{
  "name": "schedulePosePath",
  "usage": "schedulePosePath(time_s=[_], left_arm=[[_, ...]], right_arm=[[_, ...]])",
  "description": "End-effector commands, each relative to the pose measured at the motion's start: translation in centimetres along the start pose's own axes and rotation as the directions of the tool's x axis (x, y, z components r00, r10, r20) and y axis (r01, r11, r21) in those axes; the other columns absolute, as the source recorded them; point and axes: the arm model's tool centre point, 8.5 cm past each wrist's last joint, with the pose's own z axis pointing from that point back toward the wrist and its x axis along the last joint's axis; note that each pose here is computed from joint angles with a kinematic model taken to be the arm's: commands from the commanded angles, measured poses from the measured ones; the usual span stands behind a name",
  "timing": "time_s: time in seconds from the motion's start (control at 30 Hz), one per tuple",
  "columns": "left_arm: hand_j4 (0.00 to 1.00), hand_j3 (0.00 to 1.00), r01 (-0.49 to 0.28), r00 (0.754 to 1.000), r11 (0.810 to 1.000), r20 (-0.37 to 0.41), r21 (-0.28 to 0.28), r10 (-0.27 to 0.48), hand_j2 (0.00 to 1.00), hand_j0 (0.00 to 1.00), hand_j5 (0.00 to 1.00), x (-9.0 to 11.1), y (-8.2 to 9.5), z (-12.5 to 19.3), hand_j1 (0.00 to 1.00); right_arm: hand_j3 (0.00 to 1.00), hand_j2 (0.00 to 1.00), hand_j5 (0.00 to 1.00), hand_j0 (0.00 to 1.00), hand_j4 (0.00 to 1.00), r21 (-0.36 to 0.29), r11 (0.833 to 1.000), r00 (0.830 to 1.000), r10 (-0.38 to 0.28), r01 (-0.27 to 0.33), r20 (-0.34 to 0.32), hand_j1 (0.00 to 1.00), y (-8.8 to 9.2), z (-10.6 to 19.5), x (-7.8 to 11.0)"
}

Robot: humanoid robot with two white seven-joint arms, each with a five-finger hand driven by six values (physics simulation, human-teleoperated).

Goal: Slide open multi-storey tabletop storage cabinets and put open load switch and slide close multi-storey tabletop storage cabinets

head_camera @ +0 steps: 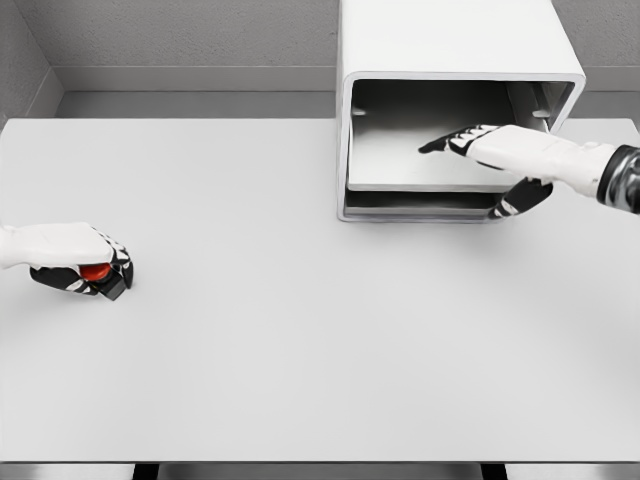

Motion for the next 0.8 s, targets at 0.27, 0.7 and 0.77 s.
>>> schedulePosePath(time_s=[0.27, 0.7, 0.77], left_arm=[[0.41, 0.41, 0.056, 0.998, 0.998, 0.004, 0.018, -0.056, 0.41, 0.41, 0.41, 0.9, 1.8, 1.4, 0.41], [0.41, 0.41, 0.073, 0.997, 0.997, -0.004, 0.033, -0.073, 0.41, 0.41, 0.41, 0.9, 2.7, 2.2, 0.41], [0.41, 0.41, 0.074, 0.997, 0.997, -0.005, 0.034, -0.074, 0.41, 0.41, 0.41, 0.9, 2.8, 2.2, 0.41]], right_arm=[[1.00, 1.00, 1.00, 1.00, 1.00, 0.062, 0.997, 0.999, 0.035, -0.035, 0.007, 1.00, 2.2, -1.2, 0.7], [1.00, 1.00, 1.00, 1.00, 1.00, 0.071, 0.994, 0.996, 0.087, -0.087, 0.014, 1.00, 2.4, 1.6, 0.2], [1.00, 1.00, 1.00, 1.00, 1.00, 0.078, 0.993, 0.996, 0.084, -0.085, 0.016, 1.00, 2.7, 1.6, 0.1]])
